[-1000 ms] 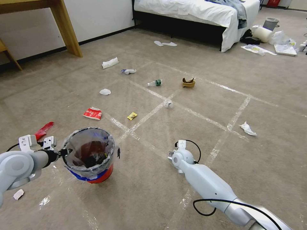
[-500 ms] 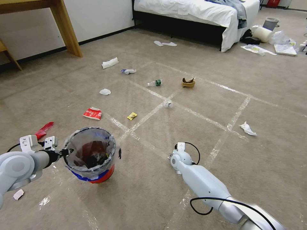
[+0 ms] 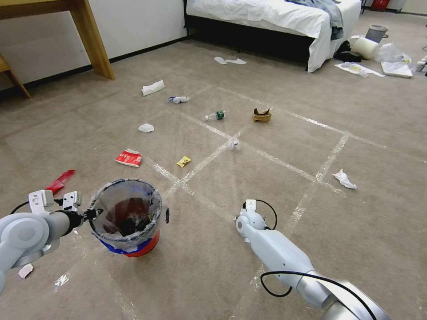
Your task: Pick up the trash bin and place the garbage on the floor into it.
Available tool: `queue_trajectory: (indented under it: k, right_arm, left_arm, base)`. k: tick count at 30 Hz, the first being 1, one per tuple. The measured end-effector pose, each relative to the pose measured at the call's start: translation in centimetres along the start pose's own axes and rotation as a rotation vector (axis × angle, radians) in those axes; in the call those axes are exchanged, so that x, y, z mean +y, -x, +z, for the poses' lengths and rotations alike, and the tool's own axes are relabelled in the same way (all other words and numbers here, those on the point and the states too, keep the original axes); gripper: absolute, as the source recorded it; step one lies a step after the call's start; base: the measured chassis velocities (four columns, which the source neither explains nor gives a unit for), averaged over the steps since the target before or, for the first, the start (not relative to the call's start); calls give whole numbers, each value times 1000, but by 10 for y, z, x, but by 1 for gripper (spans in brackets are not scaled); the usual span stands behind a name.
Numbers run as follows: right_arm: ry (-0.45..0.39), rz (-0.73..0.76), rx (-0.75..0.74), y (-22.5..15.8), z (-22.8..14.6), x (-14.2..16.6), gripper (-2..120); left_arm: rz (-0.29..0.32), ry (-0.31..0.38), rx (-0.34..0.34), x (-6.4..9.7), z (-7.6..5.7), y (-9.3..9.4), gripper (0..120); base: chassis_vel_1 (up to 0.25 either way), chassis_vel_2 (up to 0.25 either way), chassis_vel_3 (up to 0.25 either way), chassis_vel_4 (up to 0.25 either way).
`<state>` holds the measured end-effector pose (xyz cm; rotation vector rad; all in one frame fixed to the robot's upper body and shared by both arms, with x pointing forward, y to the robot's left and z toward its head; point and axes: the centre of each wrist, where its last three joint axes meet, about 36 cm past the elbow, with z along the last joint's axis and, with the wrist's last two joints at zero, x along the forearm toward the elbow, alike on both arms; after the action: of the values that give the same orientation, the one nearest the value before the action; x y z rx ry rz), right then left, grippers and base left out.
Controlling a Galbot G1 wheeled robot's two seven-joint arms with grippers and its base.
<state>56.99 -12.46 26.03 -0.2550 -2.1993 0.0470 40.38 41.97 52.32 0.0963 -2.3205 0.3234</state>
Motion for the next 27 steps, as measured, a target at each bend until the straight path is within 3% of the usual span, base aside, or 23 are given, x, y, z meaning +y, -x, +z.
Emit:
queue_trajectory:
  k: [9, 10, 21, 23, 27]
  right_arm:
    - [9, -5, 6, 5, 1, 1, 61]
    - [10, -5, 6, 5, 2, 1, 51]
    - [16, -14, 0, 3, 4, -2, 13]
    - [29, -27, -9, 3, 5, -4, 1]
    - [62, -61, -31, 0, 1, -6, 0]
  left_arm:
    - [0, 6, -4, -1, 0, -1, 0]
    - [1, 8, -4, -2, 1, -1, 0]
    - [-1, 12, -7, -3, 1, -1, 0]
    - [1, 11, -7, -3, 0, -1, 0]
    - [1, 11, -7, -4, 0, -2, 0]
  base:
    - [0, 0, 0, 0]
    - [0, 0, 0, 0]
    - [0, 0, 0, 0]
    - [0, 0, 0, 0]
    - [0, 0, 0, 0]
